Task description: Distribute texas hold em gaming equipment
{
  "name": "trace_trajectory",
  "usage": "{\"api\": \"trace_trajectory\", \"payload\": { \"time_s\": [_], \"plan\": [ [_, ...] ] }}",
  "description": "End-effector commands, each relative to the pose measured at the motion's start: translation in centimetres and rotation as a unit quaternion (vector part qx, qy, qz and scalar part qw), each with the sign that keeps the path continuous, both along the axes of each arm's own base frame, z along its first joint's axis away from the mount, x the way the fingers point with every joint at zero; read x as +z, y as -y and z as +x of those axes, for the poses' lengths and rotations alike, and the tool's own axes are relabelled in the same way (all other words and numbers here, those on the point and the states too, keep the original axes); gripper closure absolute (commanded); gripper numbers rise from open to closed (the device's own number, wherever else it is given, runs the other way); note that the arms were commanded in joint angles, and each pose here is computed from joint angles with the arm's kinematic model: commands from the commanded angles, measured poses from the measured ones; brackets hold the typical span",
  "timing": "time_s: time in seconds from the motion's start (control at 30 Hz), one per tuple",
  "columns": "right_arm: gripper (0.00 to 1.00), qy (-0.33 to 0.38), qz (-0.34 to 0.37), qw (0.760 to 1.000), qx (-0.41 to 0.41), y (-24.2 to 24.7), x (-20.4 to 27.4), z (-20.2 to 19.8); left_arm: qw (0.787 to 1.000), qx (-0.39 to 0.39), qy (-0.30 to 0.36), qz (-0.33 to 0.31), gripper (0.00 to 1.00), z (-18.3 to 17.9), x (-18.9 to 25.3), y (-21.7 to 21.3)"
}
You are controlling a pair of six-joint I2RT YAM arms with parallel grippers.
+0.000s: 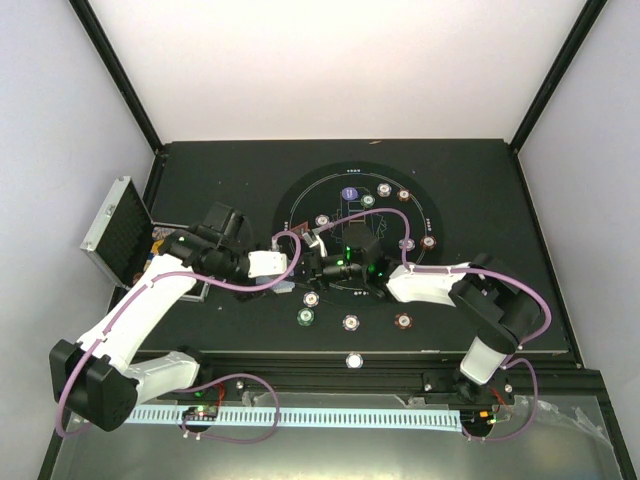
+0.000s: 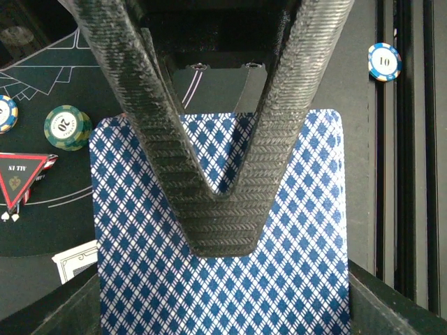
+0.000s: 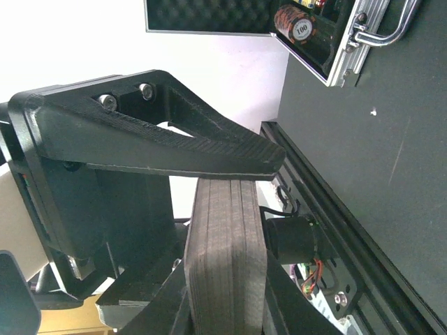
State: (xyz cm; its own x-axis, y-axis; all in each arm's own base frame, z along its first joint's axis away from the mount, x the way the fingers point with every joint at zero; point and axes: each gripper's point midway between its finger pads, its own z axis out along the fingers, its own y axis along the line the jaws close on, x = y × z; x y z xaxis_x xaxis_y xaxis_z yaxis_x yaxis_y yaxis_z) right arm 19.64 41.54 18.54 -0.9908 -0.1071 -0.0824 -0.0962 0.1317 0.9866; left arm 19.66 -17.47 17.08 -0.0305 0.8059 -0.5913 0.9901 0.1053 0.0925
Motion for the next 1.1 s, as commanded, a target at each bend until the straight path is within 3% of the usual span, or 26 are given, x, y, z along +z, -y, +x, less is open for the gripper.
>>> {"api": "trace_trajectory", "payload": {
  "time_s": [0.0,0.07,0.17,0.2,0.27,0.37,0.53,0.73,1.07],
  "plan": [
    [0.99,0.020,-0.007,1.000,-0.011,-0.2,0.1,0.9,1.000,-0.024,-0.007,-0.014,0.63,-1.1,0.9,0.4],
    [0.99,0.023,-0.019,0.999,-0.013,-0.2,-0.4,1.0,1.000,-0.024,-0.007,-0.015,0.72,-1.0,1.1,0.4],
    [0.99,0.031,-0.037,0.999,-0.017,-0.1,-1.1,1.2,1.000,-0.022,-0.007,-0.017,0.96,-0.9,1.5,0.4],
    [0.98,0.031,-0.043,0.998,-0.019,0.0,-1.4,1.3,1.000,-0.020,-0.005,-0.018,0.98,-0.9,1.6,0.5],
    [0.93,0.035,-0.057,0.997,-0.023,0.1,-1.9,1.5,1.000,-0.019,-0.004,-0.018,0.98,-0.8,1.8,0.5],
    [0.71,0.039,-0.073,0.996,-0.026,0.2,-2.4,1.7,1.000,-0.019,-0.009,-0.015,0.98,-0.9,1.7,0.4],
    [0.49,0.051,-0.092,0.994,-0.023,0.1,-2.3,2.0,1.000,-0.018,-0.011,-0.009,0.98,-0.9,1.3,0.2],
    [0.38,0.045,-0.054,0.998,-0.004,-1.0,-1.0,1.5,1.000,-0.013,-0.010,-0.005,0.98,-0.6,1.0,0.2],
    [0.37,0.033,-0.044,0.998,0.020,-2.1,-1.3,0.3,1.000,-0.010,-0.011,0.002,0.98,-0.4,0.6,0.1]
  ]
}}
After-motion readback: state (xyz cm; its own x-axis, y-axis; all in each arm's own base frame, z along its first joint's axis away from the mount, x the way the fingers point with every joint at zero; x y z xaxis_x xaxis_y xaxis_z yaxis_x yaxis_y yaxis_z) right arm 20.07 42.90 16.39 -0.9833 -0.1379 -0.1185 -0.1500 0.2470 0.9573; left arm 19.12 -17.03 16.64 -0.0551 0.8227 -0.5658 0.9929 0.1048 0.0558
